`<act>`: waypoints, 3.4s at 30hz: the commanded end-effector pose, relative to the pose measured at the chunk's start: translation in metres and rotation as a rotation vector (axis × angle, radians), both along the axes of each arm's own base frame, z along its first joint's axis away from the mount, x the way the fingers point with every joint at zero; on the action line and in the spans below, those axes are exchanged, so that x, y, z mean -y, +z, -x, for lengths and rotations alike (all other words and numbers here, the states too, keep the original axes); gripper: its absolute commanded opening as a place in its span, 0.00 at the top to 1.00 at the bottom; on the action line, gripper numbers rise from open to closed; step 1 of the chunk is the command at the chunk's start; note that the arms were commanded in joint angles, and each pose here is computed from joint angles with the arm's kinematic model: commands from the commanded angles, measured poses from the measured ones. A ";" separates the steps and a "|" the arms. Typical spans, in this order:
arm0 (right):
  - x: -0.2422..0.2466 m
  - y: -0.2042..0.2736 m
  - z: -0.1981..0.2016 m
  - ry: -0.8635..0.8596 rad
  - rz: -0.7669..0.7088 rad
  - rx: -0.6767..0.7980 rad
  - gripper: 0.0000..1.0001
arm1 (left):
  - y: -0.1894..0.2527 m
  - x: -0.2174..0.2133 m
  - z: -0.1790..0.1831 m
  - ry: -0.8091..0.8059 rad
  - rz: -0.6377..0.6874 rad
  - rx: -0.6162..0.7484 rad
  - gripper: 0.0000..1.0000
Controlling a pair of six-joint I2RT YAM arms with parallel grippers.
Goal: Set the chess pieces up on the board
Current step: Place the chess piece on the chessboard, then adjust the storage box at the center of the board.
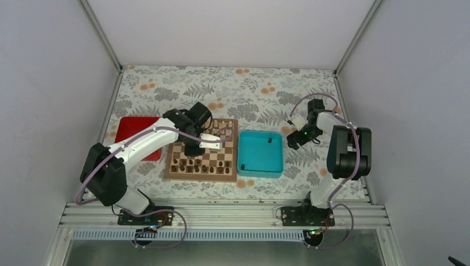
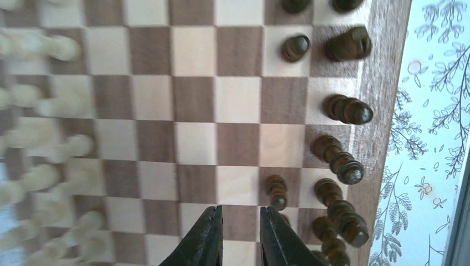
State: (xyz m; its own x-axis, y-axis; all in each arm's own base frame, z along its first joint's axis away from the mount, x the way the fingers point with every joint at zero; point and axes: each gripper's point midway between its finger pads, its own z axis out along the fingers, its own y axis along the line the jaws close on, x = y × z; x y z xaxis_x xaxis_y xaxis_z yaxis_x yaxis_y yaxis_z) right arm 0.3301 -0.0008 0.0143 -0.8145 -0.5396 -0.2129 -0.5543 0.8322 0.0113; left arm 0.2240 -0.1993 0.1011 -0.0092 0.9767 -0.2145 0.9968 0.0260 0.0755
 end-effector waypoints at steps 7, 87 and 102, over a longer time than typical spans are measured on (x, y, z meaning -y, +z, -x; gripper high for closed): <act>0.005 -0.009 0.011 -0.017 -0.001 -0.040 0.00 | 0.101 0.069 -0.068 -0.075 0.168 0.217 0.73; -0.011 0.086 0.048 0.134 -0.059 0.074 0.63 | 0.045 0.267 -0.130 -0.075 0.320 0.497 0.62; -0.079 0.105 0.057 0.245 -0.264 0.049 0.96 | 0.039 0.239 -0.183 0.003 0.250 0.446 0.98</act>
